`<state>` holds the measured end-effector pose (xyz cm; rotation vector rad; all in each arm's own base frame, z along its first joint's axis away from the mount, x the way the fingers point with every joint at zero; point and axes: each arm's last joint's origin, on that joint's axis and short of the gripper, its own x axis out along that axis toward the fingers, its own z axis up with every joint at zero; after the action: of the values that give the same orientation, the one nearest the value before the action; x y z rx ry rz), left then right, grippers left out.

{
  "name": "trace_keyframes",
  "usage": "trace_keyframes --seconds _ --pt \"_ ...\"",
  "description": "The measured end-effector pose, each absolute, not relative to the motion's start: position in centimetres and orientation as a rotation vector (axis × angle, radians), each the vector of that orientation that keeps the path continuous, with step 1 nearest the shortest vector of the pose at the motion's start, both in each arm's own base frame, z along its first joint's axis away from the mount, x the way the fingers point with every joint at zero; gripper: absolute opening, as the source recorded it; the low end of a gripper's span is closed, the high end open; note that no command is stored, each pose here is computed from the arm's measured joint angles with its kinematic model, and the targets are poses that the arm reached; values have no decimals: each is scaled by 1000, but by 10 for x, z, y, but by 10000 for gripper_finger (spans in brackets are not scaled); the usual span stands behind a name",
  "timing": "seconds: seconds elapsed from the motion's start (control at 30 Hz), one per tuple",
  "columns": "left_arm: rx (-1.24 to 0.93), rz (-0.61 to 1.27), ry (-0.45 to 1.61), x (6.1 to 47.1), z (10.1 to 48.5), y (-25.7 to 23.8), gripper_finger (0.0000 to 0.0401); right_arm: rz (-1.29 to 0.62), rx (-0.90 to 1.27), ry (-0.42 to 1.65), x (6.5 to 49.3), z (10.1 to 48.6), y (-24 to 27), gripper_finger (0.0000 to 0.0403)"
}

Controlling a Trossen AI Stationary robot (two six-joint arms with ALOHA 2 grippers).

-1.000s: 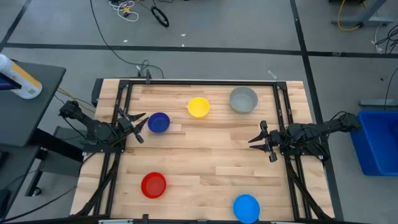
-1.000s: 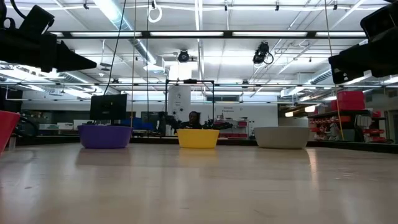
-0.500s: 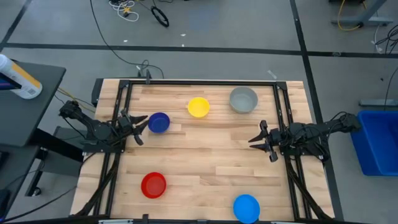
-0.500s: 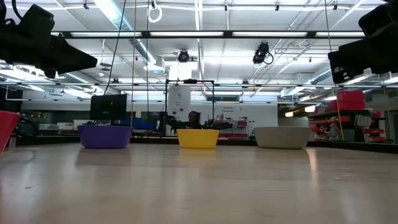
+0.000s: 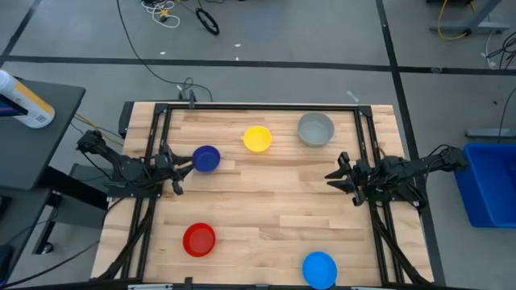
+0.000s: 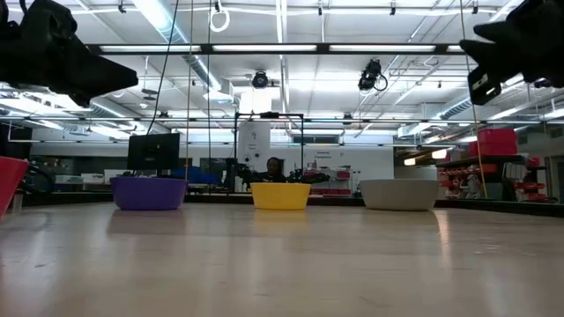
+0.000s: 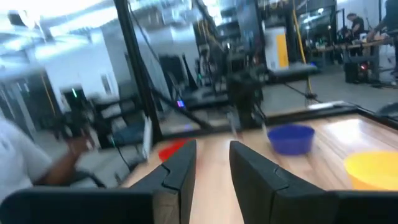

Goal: Nest bowls inside each other
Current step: Stack the yellow bowl on the gray bowl

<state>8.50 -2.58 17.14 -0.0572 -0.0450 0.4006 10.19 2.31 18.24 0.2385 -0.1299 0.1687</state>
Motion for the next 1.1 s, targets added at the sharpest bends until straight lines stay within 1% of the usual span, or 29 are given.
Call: trace_keyframes --seconds 0.17,0.33,0.4,0.47,0.53,0.6,0.67,0.77,0.87,0.93,1.03,1.1 --pt "-112 379 -58 85 172 -26 116 181 339 -162 101 186 23 107" --pt "-131 378 -61 85 172 -26 116 189 410 -126 102 184 23 105" --pt "-129 379 -61 85 172 -26 116 192 426 -75 103 179 24 105" --pt "-120 378 -58 85 171 -26 116 121 462 -12 105 172 23 105" --pt "-112 360 -57 85 172 -27 116 -26 480 60 107 162 19 107" --pt "-112 327 -58 86 172 -28 116 -124 445 156 109 151 17 110" --pt "-104 306 -57 86 172 -28 116 -136 403 202 113 147 17 114" --pt "-96 309 -53 86 172 -28 116 -102 336 190 122 150 18 119" --pt "-72 312 -47 86 171 -28 116 -71 266 252 138 163 19 124" --pt "-57 312 -44 86 171 -28 116 -77 271 314 153 175 18 133" --pt "-48 312 -41 86 171 -28 116 -131 268 441 188 192 14 150" --pt "-47 312 -41 86 171 -28 116 -151 220 569 216 198 10 162"
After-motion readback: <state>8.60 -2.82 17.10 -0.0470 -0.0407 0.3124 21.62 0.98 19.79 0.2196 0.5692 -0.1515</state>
